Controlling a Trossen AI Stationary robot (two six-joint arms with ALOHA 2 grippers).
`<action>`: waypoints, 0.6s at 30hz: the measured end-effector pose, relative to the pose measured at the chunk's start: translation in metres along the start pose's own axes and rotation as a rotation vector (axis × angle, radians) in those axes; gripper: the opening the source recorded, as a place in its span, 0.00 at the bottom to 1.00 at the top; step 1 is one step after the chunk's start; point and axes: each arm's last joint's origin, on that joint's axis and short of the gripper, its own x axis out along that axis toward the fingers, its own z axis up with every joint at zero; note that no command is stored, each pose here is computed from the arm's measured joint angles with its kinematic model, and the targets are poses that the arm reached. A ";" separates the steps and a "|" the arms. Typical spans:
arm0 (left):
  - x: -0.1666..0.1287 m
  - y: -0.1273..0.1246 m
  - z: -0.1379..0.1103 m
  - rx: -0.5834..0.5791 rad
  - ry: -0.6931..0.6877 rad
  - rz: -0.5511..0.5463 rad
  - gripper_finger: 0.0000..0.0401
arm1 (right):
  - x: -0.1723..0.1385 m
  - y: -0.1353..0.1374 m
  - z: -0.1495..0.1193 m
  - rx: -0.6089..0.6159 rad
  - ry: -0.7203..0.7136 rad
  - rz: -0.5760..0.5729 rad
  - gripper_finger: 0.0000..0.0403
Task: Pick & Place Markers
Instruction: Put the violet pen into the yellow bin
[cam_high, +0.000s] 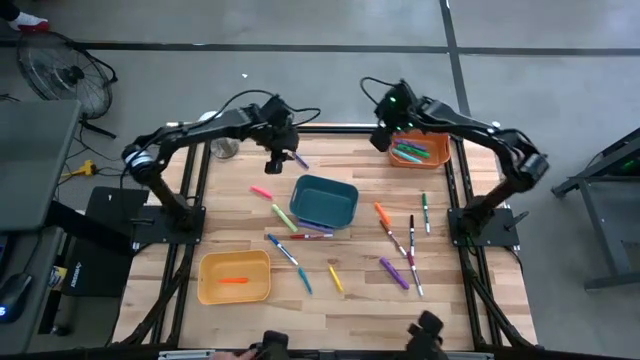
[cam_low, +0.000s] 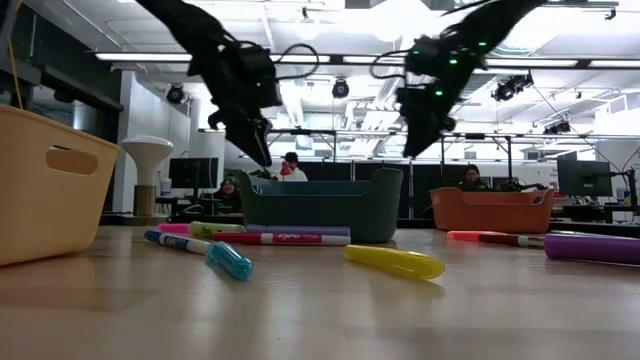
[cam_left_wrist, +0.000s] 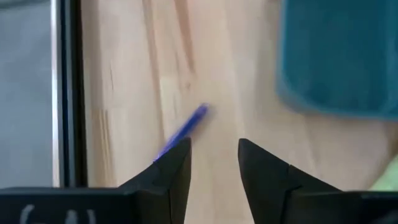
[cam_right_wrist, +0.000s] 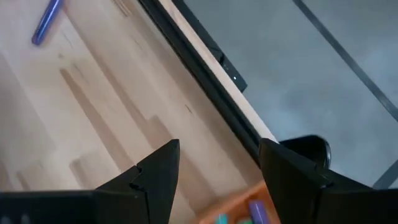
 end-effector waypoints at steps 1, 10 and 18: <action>0.001 0.003 0.002 0.005 0.030 0.008 0.32 | -0.003 0.000 -0.008 0.002 -0.006 -0.003 0.52; 0.014 0.027 0.017 0.043 0.201 0.047 0.32 | -0.032 0.009 -0.058 0.001 -0.087 -0.011 0.52; 0.039 0.022 0.008 0.146 0.350 -0.067 0.34 | -0.048 0.013 -0.075 0.034 -0.140 0.015 0.52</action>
